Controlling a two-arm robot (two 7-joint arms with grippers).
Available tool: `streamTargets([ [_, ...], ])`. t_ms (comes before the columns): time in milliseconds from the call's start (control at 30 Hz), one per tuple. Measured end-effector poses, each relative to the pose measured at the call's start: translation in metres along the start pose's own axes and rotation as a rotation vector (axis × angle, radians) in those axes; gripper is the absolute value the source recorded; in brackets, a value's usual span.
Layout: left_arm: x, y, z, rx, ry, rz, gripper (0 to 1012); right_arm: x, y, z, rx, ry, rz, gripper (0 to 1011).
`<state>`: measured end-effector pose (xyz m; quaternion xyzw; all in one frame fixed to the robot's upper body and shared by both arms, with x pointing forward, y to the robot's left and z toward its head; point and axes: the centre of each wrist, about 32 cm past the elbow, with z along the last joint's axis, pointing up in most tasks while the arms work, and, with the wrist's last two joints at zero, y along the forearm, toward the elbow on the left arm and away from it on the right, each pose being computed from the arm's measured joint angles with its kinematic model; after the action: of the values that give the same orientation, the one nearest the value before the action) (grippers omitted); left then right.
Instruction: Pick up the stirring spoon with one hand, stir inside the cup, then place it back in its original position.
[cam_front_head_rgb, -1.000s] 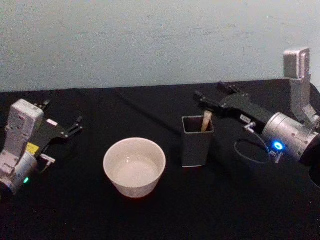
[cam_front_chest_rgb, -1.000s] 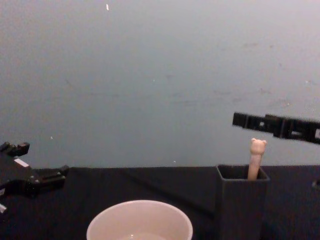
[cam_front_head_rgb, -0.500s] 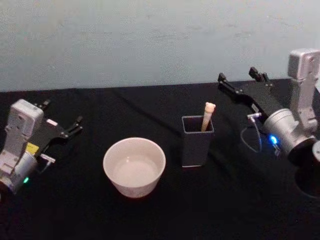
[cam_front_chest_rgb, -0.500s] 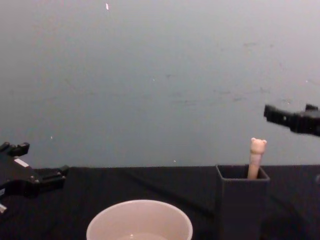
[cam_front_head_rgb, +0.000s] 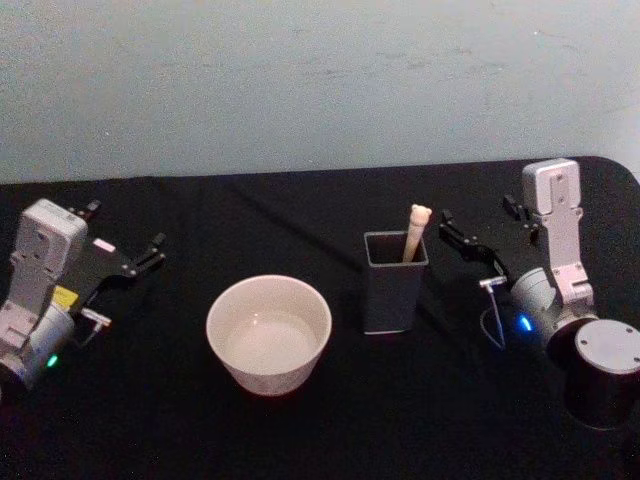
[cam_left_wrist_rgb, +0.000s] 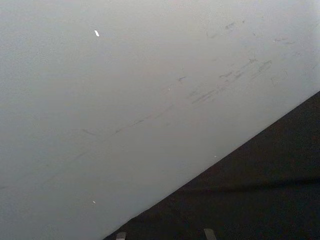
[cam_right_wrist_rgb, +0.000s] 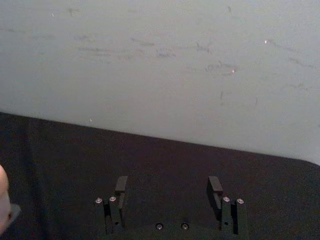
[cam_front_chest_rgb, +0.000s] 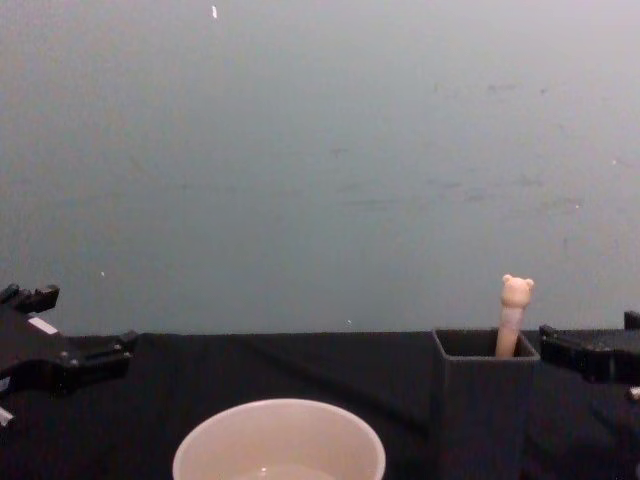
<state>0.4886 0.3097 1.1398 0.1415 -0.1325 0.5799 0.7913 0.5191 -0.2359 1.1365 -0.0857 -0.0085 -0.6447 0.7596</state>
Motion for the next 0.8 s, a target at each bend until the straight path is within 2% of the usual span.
streamTargets([
  [100,0.0000,0.0000,0.0000,0.000,0.000,0.000,1001,-0.0002,0.0003,-0.0031,-0.011,-0.001,-0.005,1002],
  [800,0.0000,0.0000,0.0000,0.000,0.000,0.000,1001,-0.0004,0.0002,-0.0018,-0.005,-0.004,-0.005,1002],
])
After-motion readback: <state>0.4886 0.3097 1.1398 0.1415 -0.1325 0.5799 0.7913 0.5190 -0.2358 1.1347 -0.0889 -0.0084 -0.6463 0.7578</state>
